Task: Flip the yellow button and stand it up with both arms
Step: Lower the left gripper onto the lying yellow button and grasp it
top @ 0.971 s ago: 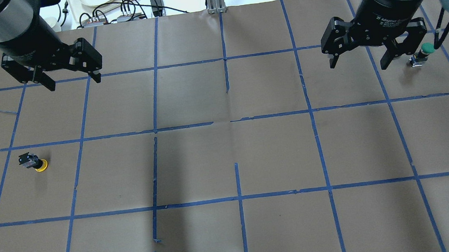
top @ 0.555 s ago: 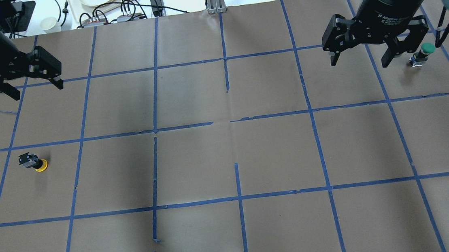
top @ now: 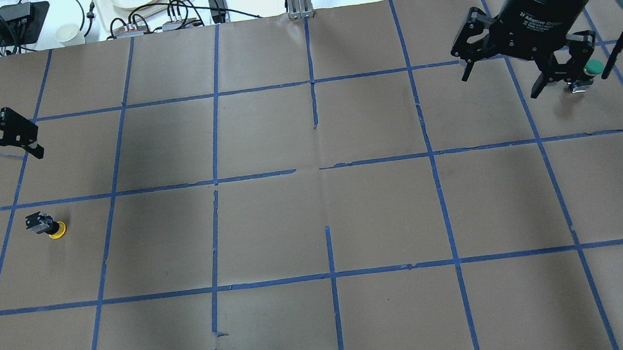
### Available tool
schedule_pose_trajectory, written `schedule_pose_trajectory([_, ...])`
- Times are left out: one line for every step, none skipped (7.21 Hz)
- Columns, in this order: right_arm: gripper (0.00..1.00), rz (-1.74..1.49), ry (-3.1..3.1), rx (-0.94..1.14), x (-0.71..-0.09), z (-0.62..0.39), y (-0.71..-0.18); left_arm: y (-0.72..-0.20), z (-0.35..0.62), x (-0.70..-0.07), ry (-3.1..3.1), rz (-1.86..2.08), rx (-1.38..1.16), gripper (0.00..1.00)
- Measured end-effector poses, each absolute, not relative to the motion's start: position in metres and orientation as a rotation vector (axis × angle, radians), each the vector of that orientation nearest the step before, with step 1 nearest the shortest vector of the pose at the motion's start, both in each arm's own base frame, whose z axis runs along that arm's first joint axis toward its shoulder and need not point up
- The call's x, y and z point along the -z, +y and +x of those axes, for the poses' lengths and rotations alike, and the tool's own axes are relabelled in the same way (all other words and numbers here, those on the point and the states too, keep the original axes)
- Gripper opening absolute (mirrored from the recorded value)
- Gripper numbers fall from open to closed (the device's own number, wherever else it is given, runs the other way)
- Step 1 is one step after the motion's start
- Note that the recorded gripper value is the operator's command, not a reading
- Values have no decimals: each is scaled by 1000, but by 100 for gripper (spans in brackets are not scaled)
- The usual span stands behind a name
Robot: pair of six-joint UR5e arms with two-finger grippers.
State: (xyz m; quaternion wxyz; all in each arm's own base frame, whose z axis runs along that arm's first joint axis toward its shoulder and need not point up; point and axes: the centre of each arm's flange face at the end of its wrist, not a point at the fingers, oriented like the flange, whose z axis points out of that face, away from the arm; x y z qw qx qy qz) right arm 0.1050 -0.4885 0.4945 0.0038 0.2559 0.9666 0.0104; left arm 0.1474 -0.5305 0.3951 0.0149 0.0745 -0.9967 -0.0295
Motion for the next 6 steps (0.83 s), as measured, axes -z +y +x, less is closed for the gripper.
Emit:
schedule_pose_trajectory([100,870,3013,-35,-493,104,-489,-534,177,-367,-3099,248,98,100])
schedule_pose_trajectory([100,898,3007,-35,-493,104,-490,-529,204,-342,-3094,238,110,100])
schedule_pose_trajectory([100,908,3002,-38,-492,104,-491,-521,220,-322,-3083,177,131,100])
schedule_pose_trajectory([100,918,2975,-48,-489,106,-494,-514,226,-304,-3076,134,135,100])
schedule_pose_trajectory([100,954,2910,-64,-489,110,-499,-508,226,-285,-3083,110,115,100])
schedule_pose_trajectory([100,1055,2800,-97,-490,117,-503,-501,224,-264,-3101,89,79,100])
